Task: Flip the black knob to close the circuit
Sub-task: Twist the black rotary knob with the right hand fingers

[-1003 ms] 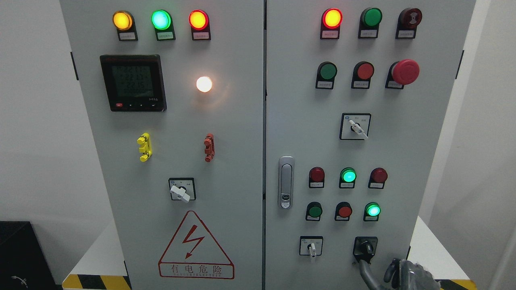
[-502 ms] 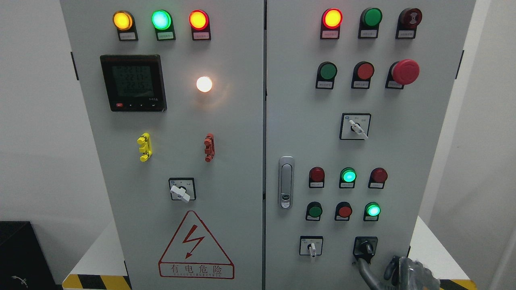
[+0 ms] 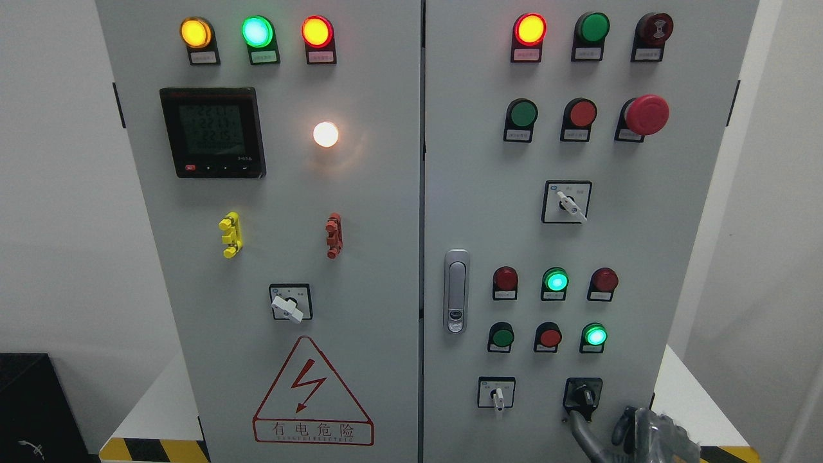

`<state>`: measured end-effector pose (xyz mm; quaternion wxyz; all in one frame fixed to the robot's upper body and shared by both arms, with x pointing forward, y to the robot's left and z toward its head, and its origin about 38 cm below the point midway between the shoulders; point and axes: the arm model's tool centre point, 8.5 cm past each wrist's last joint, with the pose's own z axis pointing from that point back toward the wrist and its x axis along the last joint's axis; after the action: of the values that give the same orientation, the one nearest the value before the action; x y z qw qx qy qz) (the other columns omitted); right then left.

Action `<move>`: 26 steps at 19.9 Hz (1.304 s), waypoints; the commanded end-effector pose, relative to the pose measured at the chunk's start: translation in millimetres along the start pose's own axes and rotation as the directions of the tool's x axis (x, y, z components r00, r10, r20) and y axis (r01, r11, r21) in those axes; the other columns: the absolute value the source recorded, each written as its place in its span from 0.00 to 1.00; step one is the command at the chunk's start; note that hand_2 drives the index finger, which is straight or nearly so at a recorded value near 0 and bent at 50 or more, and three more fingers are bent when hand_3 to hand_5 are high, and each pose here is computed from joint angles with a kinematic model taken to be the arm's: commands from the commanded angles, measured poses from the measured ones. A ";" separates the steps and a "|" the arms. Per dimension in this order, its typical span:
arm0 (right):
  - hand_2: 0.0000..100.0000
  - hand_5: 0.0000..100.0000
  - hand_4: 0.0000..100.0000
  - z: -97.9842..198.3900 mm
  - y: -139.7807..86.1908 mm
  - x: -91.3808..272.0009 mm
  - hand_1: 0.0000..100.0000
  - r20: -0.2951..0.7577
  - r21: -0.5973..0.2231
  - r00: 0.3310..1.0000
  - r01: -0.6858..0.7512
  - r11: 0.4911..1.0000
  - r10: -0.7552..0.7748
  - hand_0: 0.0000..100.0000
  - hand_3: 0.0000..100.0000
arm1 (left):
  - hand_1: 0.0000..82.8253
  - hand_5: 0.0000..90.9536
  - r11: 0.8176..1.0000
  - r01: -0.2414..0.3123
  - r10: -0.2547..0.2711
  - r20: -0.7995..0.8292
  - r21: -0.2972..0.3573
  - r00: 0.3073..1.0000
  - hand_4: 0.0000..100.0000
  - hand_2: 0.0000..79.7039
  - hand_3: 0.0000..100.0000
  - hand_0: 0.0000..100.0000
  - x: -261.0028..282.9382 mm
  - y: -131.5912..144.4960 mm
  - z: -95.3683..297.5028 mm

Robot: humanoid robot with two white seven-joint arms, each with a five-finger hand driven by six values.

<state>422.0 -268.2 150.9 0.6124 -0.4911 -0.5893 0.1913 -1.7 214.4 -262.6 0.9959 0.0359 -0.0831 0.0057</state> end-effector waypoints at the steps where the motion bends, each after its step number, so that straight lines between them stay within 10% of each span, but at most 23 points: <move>1: 0.80 0.82 0.78 -2.7 -4.5 -14.1 0.16 -0.038 -0.014 0.999 -0.008 1.000 0.007 0.00 0.95 | 0.67 0.00 0.999 0.044 -0.044 -0.019 -0.009 0.999 0.00 0.00 0.00 0.12 -7.0 -0.7 1.5; 26: 0.80 0.81 0.78 -8.2 -14.5 -20.2 0.17 -0.050 -0.044 0.999 -0.002 0.999 0.000 0.00 0.95 | 0.67 0.00 0.999 0.044 -0.044 -0.019 -0.010 0.999 0.00 0.00 0.00 0.12 -7.0 -0.8 1.5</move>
<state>421.6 -285.3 153.3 0.6127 -0.5037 -0.5830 0.1760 -1.2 214.4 -262.5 0.9957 0.0356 -0.0856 0.0058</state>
